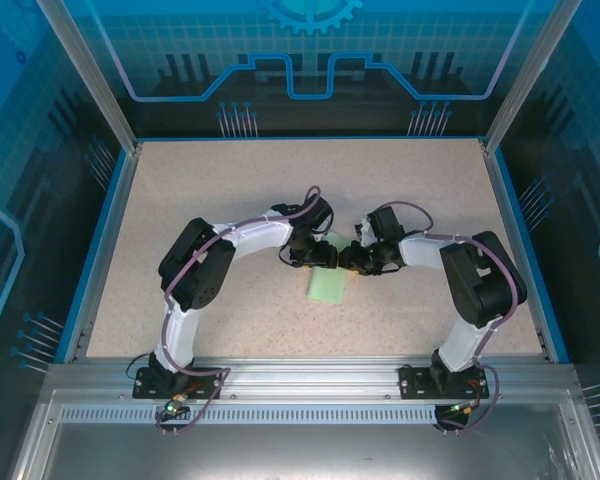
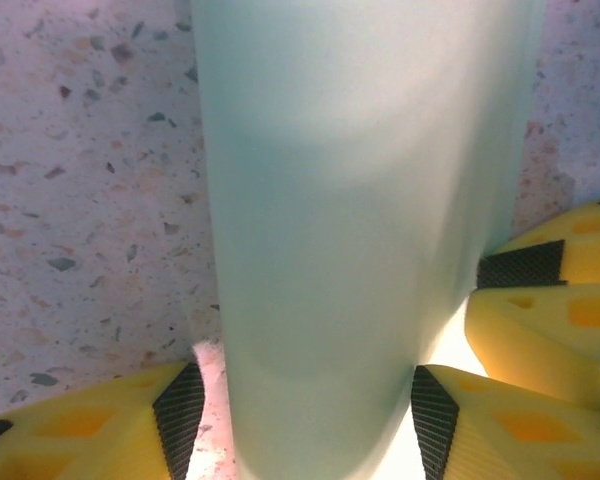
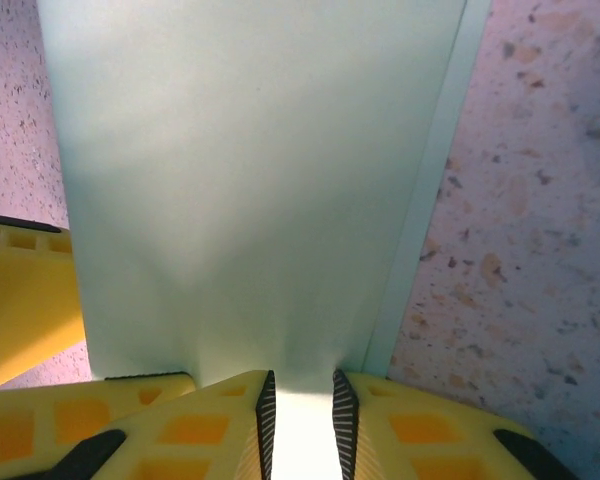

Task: Fold a paper plane with a square sheet of paper (fold left side to right side)
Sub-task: Hold the square sheet of paper at the center of the table.

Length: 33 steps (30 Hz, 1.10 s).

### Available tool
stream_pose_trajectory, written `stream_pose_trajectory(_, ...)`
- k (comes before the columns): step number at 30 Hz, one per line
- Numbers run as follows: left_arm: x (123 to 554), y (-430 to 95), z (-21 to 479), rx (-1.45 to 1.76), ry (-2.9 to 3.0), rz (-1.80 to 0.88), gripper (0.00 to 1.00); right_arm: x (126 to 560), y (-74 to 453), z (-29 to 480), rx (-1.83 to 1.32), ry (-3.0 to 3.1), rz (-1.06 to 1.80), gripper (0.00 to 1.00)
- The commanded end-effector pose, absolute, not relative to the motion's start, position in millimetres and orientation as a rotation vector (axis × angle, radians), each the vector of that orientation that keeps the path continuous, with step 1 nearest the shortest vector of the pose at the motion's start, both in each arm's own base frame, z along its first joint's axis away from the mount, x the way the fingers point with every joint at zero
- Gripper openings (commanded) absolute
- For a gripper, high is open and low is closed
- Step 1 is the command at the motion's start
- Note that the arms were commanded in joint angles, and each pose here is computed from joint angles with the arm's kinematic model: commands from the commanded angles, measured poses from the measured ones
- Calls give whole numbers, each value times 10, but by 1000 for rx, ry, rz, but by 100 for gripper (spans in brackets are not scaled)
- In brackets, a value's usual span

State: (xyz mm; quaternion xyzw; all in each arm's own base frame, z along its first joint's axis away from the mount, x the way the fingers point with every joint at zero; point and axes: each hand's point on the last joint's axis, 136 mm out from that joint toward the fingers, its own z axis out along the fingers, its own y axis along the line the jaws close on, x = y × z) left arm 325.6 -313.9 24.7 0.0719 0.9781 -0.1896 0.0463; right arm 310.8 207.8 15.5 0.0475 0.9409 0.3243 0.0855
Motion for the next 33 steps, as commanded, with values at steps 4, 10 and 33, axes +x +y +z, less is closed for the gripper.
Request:
stream_pose_trajectory(4,3217,-3052,536,198,2939,-714,63,3010,2002,-48,141,2886,861,26)
stream_pose_trajectory(10,3181,-3011,556,202,2933,-845,63,3016,2007,-23,134,2877,865,26)
stream_pose_trajectory(33,3187,-3013,201,195,3004,-881,48,3061,2032,133,107,2833,886,28)
